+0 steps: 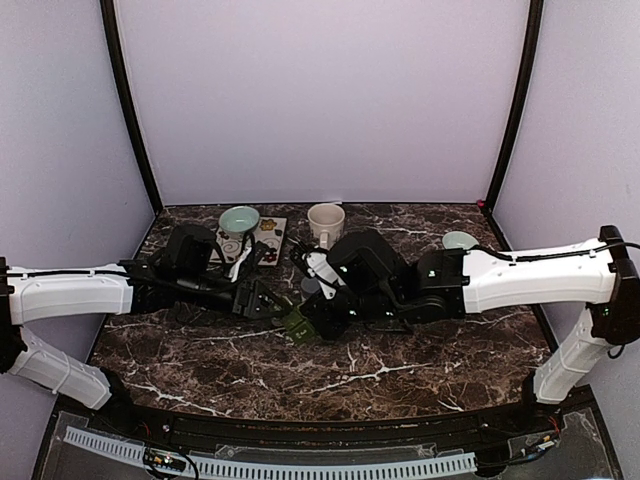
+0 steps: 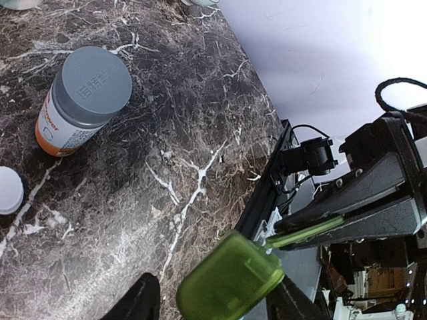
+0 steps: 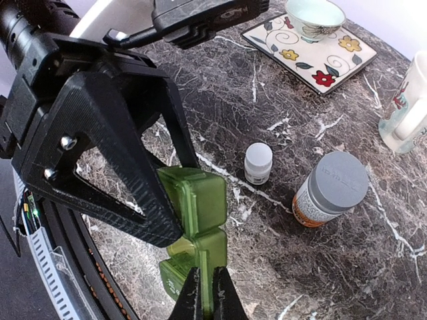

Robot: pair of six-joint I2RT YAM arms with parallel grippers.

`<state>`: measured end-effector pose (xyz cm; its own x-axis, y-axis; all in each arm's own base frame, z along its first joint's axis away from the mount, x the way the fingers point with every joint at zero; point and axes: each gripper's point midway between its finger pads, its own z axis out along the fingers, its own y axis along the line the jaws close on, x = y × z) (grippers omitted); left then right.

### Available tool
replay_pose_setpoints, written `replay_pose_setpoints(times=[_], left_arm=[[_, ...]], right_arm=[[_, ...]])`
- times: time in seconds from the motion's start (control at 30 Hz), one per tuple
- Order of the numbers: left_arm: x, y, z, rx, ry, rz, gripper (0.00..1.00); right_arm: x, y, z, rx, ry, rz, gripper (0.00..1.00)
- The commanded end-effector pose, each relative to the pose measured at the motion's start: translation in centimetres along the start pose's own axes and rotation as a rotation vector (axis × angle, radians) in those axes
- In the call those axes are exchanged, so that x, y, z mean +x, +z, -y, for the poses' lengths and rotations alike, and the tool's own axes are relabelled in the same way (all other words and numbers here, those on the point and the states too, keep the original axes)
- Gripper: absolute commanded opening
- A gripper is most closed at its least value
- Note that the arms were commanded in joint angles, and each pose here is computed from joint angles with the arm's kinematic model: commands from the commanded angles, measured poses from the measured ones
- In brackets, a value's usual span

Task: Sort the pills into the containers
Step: Pass from the left arm to the right, then place the pill container at the center of the board.

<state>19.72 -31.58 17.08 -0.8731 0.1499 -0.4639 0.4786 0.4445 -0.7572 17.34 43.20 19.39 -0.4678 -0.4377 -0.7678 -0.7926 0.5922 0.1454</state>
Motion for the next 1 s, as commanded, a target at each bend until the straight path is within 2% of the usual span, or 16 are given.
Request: replay_pose_setpoints(times=[0.0, 0.17, 0.47, 0.73, 0.97], left_arm=[[-0.3, -0.7, -0.4, -0.024, 0.012, 0.032, 0.6], [-0.9, -1.0, -0.3, -0.034, 0.017, 0.063, 0.6], [-3.3, -3.3, -0.2, -0.096, 0.068, 0.21, 0.6], [-5.2, -4.7, -0.1, -0.162, 0.18, 0.308, 0.59], [-6.2, -4.7, -0.1, -0.187, 0.272, 0.327, 0.59]], right_arm=[[-1.2, -1.2, 0.1, -0.015, 0.033, 0.041, 0.0], [-0.9, -1.2, 0.7, -0.014, 0.052, 0.026, 0.0], [-0.9, -2.7, 3.2, -0.01, 0.141, 0.038, 0.0], [-0.2, -3.5, 9.1, 0.038, 0.26, 0.02, 0.0], [0.0, -2.9, 13.9, 0.026, 0.333, -0.023, 0.0]])
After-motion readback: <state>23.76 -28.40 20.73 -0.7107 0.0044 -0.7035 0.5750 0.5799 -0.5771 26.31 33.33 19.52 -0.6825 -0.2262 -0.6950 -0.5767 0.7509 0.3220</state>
